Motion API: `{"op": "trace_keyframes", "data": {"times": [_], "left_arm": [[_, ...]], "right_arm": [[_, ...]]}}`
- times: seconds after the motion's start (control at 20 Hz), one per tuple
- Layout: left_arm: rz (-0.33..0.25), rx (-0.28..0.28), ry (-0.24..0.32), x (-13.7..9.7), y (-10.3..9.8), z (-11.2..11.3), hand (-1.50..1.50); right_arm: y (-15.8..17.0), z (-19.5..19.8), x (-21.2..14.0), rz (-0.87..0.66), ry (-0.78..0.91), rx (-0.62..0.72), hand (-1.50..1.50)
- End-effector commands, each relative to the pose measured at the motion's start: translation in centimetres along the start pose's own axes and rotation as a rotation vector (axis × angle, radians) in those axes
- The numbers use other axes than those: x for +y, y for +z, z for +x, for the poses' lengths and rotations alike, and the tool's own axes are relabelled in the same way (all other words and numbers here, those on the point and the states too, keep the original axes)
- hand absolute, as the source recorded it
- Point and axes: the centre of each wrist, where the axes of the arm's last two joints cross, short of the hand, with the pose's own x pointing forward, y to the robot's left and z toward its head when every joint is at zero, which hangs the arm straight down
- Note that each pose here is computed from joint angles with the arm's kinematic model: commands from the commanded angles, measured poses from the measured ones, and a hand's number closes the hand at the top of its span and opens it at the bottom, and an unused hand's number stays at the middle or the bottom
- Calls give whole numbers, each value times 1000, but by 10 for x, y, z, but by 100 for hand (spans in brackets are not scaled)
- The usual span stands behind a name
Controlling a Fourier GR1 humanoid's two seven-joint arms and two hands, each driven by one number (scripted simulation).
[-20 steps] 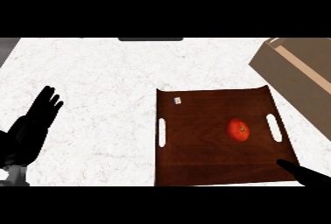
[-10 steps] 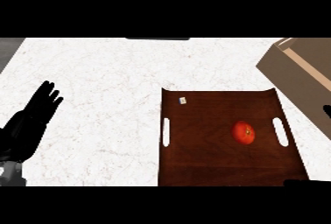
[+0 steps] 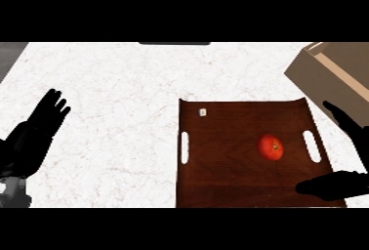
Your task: Pick the tomato from the tray and place it in the cardboard box
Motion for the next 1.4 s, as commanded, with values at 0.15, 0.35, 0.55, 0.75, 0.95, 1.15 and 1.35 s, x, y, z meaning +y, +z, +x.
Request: {"op": "trace_keyframes", "data": {"times": [0.15, 0.35, 0.55, 0.75, 0.95, 1.15, 1.35], "left_arm": [[16, -2, 13, -1, 12, -12, 0], [12, -11, 6, 2, 12, -4, 0], [25, -3, 10, 4, 8, -1, 0], [21, 12, -9, 21, 21, -3, 0], [3, 10, -3, 8, 9, -23, 0], [11, 3, 1, 23, 10, -4, 0], [8, -12, -10, -12, -11, -10, 0]], "right_arm": [[-6, 12, 18, 101, 54, 82, -150], [-9, 8, 32, 112, 53, 101, -150], [-25, 0, 14, 101, 38, 80, -150], [-18, 23, 19, 81, 29, 43, -150], [-20, 20, 44, 37, 51, 13, -150], [-22, 18, 36, 70, 92, 44, -150], [-37, 34, 44, 68, 117, 60, -150]]}}
